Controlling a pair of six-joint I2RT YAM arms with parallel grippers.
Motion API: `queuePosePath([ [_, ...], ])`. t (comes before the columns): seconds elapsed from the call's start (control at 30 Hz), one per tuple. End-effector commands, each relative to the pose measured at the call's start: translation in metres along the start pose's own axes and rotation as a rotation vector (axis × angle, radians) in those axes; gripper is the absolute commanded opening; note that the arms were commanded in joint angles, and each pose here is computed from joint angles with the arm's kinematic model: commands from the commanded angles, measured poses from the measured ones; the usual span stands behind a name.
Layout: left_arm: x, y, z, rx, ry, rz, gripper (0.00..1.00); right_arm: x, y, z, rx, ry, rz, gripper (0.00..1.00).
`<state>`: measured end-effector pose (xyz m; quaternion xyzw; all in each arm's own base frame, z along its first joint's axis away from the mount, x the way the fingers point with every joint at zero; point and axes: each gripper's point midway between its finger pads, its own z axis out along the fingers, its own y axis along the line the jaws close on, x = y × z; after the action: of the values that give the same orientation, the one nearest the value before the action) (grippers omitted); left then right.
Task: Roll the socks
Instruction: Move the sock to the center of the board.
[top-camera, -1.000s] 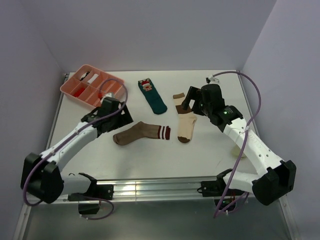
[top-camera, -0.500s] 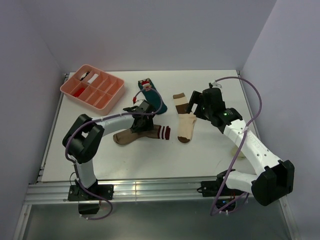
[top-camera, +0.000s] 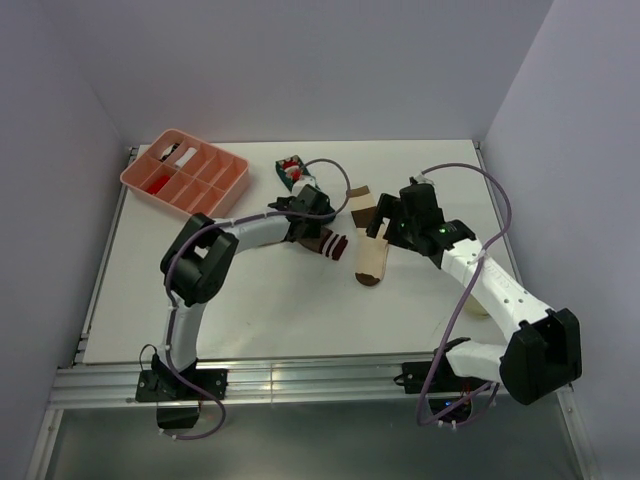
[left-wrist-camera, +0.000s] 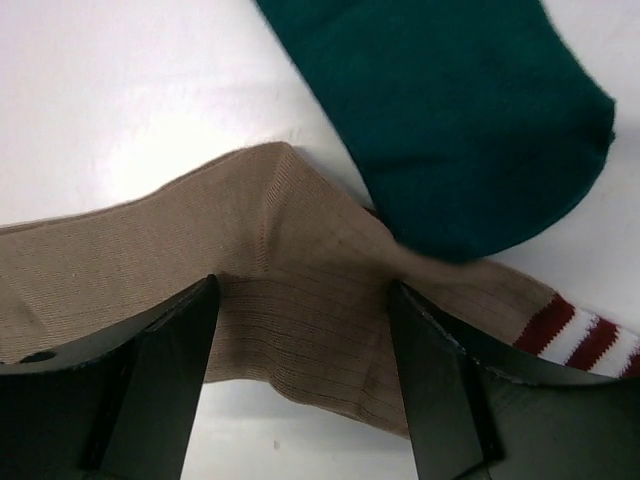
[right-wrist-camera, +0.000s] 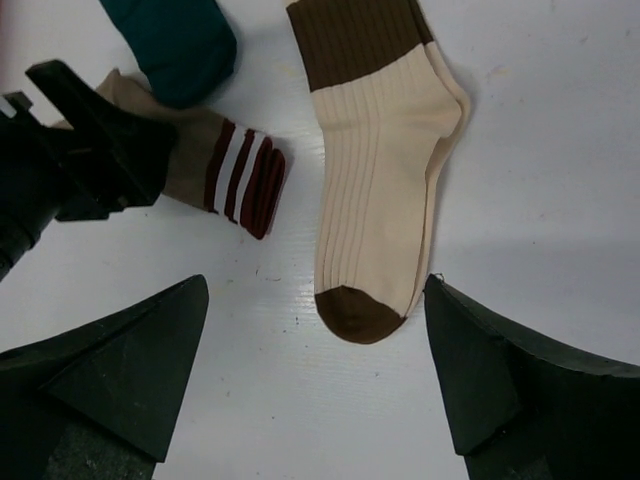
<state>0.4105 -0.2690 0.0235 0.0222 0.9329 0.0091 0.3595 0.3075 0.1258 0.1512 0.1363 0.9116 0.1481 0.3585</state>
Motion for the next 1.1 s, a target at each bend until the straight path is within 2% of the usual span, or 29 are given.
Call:
queuePosePath([
  [0.0,0.0,0.02,0.028,-0.058,0.004,0.156,0.75,-0.005,0.009,0.008,-0.045,-0.006,0.003,0.95],
  [0.13,-0.022,0.015,0.051,0.009,-0.011,0.136,0.76,-0.005,0.008,0.009,-0.046,-0.003,0.001,0.95],
  [0.17,-0.037,0.007,0.052,0.032,-0.034,0.126,0.77,-0.004,0.007,0.009,-0.045,-0.001,0.001,0.95],
  [0.23,-0.035,0.0,0.066,0.05,-0.023,0.152,0.78,-0.007,0.003,0.007,-0.034,-0.011,0.007,0.95],
  [0.27,-0.048,-0.009,0.066,0.076,-0.042,0.147,0.78,-0.007,0.0,0.007,-0.029,-0.013,0.013,0.95],
  [0.33,-0.046,-0.014,0.075,0.078,-0.028,0.154,0.79,-0.011,-0.01,0.004,0.001,-0.031,0.049,0.95],
  [0.43,-0.056,-0.014,0.063,0.078,-0.023,0.126,0.83,-0.019,-0.041,-0.004,0.106,-0.072,0.128,1.0],
  [0.47,-0.052,-0.011,0.058,0.079,-0.012,0.117,0.87,-0.015,-0.057,-0.005,0.158,-0.07,0.151,1.0],
  [0.53,-0.07,-0.011,0.029,0.11,-0.049,0.061,0.93,-0.021,-0.087,-0.011,0.242,-0.102,0.242,1.0],
  [0.57,-0.067,-0.008,0.021,0.112,-0.042,0.047,0.98,-0.016,-0.105,-0.013,0.306,-0.101,0.267,1.0],
  [0.6,-0.084,-0.009,-0.003,0.147,-0.074,0.004,0.99,-0.017,-0.116,-0.017,0.343,-0.112,0.295,1.0],
  [0.67,-0.088,-0.006,-0.023,0.164,-0.08,-0.028,0.99,-0.018,-0.137,-0.021,0.403,-0.127,0.351,1.0],
  [0.73,-0.102,-0.004,-0.055,0.198,-0.102,-0.065,0.99,-0.02,-0.133,-0.019,0.366,-0.12,0.342,0.98],
  [0.8,-0.111,0.003,-0.081,0.212,-0.127,-0.098,0.99,-0.023,-0.119,-0.013,0.284,-0.113,0.337,0.92],
  [0.93,-0.116,0.018,-0.119,0.227,-0.158,-0.124,1.0,-0.02,-0.097,-0.001,0.251,-0.086,0.239,0.87],
  [1.0,-0.105,0.027,-0.127,0.218,-0.15,-0.131,0.99,-0.01,-0.07,0.012,0.195,-0.035,0.163,0.82],
  [1.07,-0.103,0.042,-0.15,0.219,-0.181,-0.162,0.99,0.002,-0.05,0.025,0.162,0.021,0.113,0.74],
])
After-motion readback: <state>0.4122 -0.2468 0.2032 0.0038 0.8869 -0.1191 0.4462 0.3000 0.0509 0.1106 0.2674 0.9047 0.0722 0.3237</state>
